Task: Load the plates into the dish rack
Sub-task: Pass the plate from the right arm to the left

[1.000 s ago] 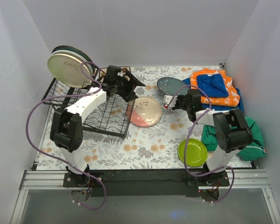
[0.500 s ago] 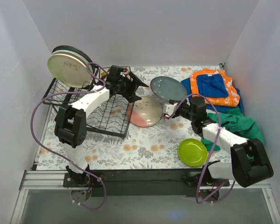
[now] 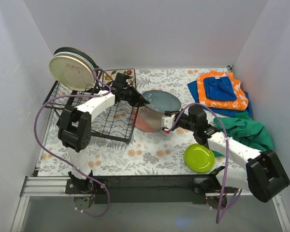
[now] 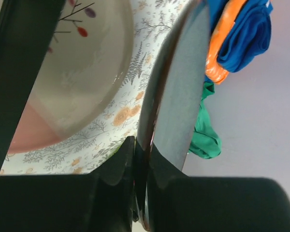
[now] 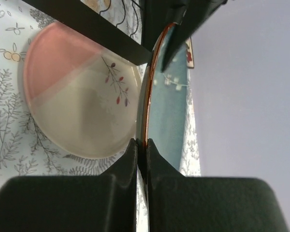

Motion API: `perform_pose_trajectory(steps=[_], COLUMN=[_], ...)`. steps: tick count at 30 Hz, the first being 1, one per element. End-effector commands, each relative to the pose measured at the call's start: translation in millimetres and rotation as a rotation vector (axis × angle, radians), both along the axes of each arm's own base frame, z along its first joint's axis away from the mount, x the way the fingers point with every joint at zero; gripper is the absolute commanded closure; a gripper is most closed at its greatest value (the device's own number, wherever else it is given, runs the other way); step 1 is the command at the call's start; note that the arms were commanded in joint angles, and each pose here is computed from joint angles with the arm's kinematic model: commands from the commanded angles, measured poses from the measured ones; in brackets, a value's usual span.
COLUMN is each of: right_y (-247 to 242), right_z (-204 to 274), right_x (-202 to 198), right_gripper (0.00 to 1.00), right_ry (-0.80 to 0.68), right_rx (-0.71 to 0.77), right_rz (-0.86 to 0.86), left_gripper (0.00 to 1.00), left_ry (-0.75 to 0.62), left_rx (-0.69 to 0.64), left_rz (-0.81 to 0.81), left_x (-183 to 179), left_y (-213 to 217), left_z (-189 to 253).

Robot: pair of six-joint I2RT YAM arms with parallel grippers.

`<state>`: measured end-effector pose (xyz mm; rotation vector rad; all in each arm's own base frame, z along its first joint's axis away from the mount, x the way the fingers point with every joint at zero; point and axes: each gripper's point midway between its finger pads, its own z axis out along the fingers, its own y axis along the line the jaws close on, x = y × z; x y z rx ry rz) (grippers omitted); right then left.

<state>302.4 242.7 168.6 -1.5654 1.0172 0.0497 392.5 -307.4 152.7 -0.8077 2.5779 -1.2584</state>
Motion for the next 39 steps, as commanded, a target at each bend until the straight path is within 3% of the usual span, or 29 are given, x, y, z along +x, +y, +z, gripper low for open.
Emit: perform_pose_trajectory(steps=[1, 5, 11, 17, 24, 30, 33, 37, 39], right_y=[12.2, 20.1, 26.9, 27.7, 26.6, 21.1, 26.3, 41.9, 49.2], right_z=[87.6, 89.3, 86.6, 105.4, 126.1, 159.2, 168.0, 157.8, 144.1], right_x=[2.5, -20.2, -65.5, -100.7, -80.3, -52.0, -54.1, -80.3, -86.5], right_gripper=[0.99, 0.97, 0.36, 0.19, 0.15, 0.15, 0.15, 0.18, 0.19], right_ry=[-0.247, -0.150, 0.266, 0.489, 0.743, 0.843, 0.875, 1.131, 1.181], right_rx=[0.139, 0.145, 0.215, 0.287, 0.410, 0.499, 0.484, 0.418, 0.392], right_rz=[0.018, 0.090, 0.155, 0.202, 0.061, 0.025, 0.070, 0.211, 0.216], left_gripper=[1.00, 1.00, 1.00, 1.00, 1.00, 1.00, 1.00, 1.00, 1.00], left_ry=[-0.100, -0.205, -0.465, -0.655, -0.948, -1.100, -1.143, -1.277, -1.319], left_rx=[0.016, 0.047, 0.104, 0.121, 0.186, 0.330, 0.377, 0.433, 0.434], left_rz=[-0.035, -0.066, -0.106, -0.235, -0.438, -0.639, -0.690, -0.740, -0.753], left_x=[-13.5, -20.8, -37.7, -68.1, -110.8, -141.0, -152.9, -160.6, -164.3], left_y=[8.5, 17.1, 38.7, 48.7, 64.1, 86.0, 95.6, 102.9, 103.3], left_z=[40.3, 61.4, 104.2, 122.8, 161.8, 167.3, 170.4, 189.3, 196.5])
